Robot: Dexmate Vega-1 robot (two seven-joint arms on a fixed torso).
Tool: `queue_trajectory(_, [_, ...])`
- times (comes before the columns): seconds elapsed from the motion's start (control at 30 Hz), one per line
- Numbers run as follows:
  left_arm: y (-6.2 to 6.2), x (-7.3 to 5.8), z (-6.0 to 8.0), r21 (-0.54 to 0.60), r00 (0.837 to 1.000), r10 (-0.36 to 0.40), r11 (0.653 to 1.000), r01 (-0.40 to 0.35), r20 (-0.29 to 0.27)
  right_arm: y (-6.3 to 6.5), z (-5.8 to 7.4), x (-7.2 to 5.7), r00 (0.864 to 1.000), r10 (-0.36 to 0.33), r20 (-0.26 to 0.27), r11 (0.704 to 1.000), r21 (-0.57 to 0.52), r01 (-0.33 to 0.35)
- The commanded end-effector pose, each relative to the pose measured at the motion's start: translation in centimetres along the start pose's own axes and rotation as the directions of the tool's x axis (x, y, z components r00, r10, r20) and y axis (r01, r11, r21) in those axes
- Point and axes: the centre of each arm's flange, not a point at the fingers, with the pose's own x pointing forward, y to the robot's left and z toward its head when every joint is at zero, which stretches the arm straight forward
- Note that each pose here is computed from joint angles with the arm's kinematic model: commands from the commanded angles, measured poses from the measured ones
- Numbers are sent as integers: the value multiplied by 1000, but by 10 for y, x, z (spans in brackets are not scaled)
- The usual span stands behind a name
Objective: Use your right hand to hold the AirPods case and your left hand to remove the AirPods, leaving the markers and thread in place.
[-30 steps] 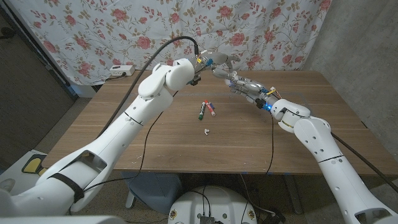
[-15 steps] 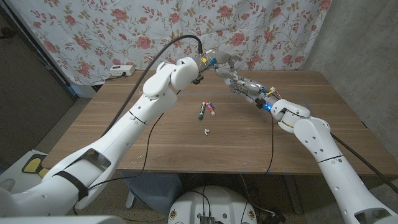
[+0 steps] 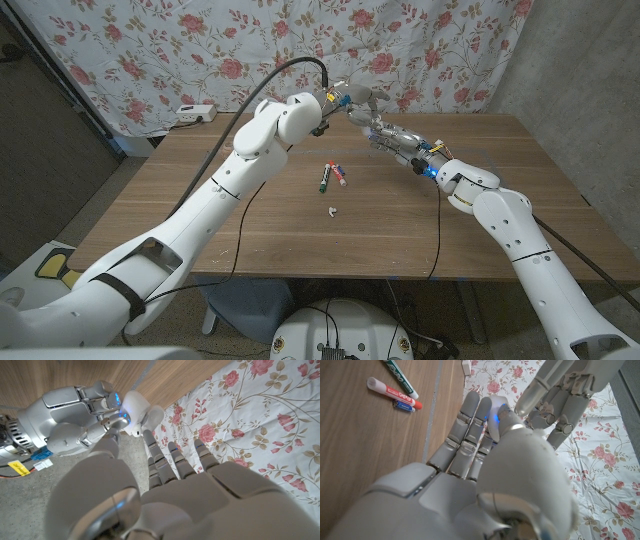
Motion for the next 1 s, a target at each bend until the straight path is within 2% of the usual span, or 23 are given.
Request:
queue_trajectory(0.03, [-1,3,2,-1,1000,-5,1000,5,-1,0,1,-1,1000,7,0,1000,0,-7])
queue_trajectory(0.47, [-2,5,7,10,1000,-15,1000,15,7,0,3,-4,1000,10,0,1000,-3,-10])
queue_trajectory(1.0, [-5,8,5,-2,1000,-27,1000,27,-7,-1,2,-3,1000,9,-4,1000,0,-9])
